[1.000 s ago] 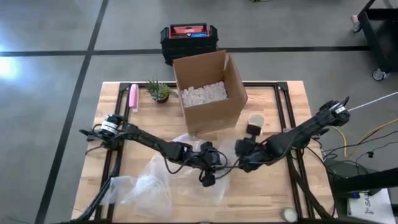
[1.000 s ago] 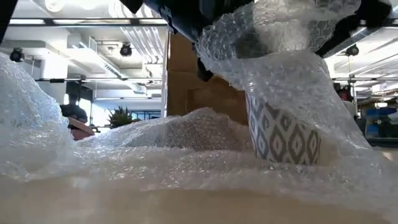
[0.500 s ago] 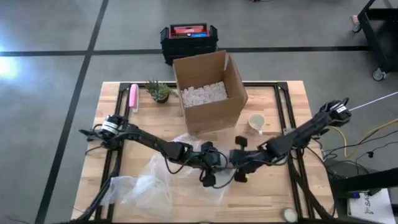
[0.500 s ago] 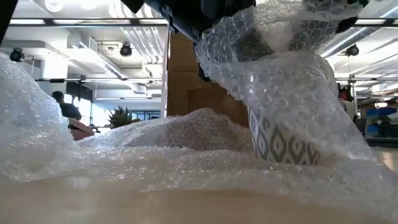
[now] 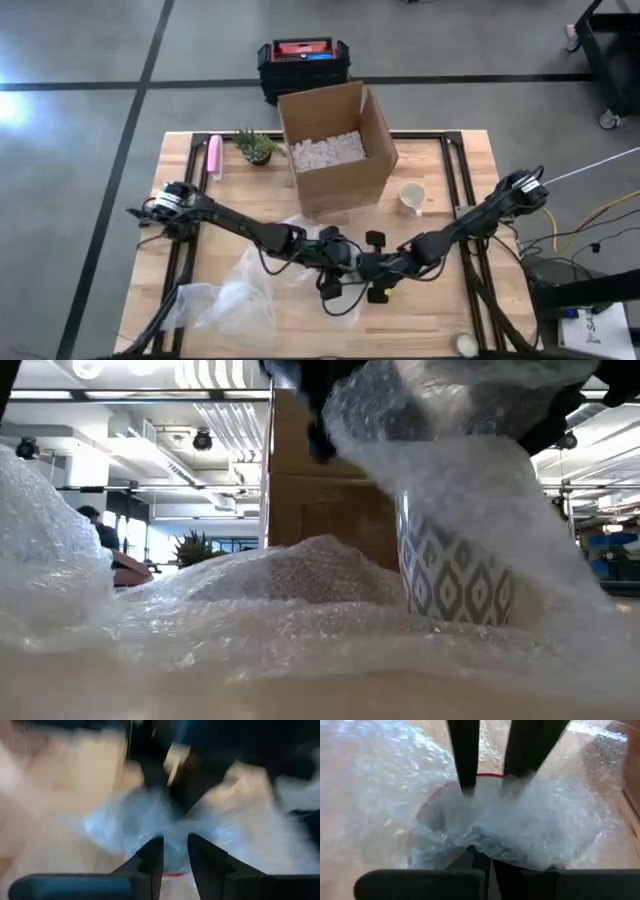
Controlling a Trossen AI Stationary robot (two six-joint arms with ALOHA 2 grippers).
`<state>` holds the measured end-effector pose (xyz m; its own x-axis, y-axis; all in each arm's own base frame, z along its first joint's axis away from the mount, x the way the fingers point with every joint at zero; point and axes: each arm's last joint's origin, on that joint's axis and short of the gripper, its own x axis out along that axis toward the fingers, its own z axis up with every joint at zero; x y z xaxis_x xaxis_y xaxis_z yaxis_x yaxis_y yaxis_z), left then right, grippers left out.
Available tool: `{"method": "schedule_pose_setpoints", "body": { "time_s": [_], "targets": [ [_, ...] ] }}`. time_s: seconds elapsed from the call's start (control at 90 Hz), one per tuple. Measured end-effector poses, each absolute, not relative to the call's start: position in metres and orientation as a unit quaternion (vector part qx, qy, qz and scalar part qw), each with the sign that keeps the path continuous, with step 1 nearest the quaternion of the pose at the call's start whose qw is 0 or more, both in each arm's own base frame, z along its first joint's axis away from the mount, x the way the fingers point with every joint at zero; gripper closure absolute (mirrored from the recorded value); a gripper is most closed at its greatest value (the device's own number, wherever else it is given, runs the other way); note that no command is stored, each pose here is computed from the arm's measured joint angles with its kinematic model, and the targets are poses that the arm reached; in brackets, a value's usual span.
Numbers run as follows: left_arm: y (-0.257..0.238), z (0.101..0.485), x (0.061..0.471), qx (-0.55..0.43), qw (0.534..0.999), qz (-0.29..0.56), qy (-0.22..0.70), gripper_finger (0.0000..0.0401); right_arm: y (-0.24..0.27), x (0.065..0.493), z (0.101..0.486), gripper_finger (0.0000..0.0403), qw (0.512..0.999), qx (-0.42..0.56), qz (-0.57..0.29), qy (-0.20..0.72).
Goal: Wrap mug
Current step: Wrap the gray mug with bubble wrap
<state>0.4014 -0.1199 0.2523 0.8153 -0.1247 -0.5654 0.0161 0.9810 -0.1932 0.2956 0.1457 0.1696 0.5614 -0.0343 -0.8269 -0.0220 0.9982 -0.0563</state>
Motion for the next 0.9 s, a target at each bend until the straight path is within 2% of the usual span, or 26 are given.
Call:
{"method": "schedule_pose_setpoints", "body": {
  "time_s": [0.111, 0.367, 0.589, 0.678, 0.789, 0.9],
  "targets": [
    [-0.119, 0.259, 0.4, -0.072, 0.958, -0.006, 0.277, 0.0327, 0.147, 0.297, 0.172, 0.0401, 0.883, -0.036, 0.004, 0.469],
    [-0.116, 0.214, 0.412, -0.078, 0.942, -0.001, 0.327, 0.0327, 0.147, 0.297, 0.177, 0.0401, 0.88, -0.036, 0.008, 0.474],
    [-0.118, 0.203, 0.418, -0.084, 0.94, -0.014, 0.329, 0.0327, 0.145, 0.292, 0.228, 0.0401, 0.854, -0.04, -0.016, 0.518],
    [-0.118, 0.204, 0.418, -0.084, 0.941, -0.016, 0.327, 0.0327, 0.146, 0.295, 0.237, 0.0401, 0.859, -0.044, -0.016, 0.509],
    [-0.118, 0.204, 0.418, -0.084, 0.941, -0.017, 0.328, 0.0327, 0.146, 0.303, 0.229, 0.0401, 0.871, -0.052, -0.016, 0.488],
    [-0.118, 0.203, 0.416, -0.078, 0.939, -0.015, 0.334, 0.0326, 0.142, 0.305, 0.196, 0.0401, 0.842, -0.06, -0.018, 0.536]
  ]
}}
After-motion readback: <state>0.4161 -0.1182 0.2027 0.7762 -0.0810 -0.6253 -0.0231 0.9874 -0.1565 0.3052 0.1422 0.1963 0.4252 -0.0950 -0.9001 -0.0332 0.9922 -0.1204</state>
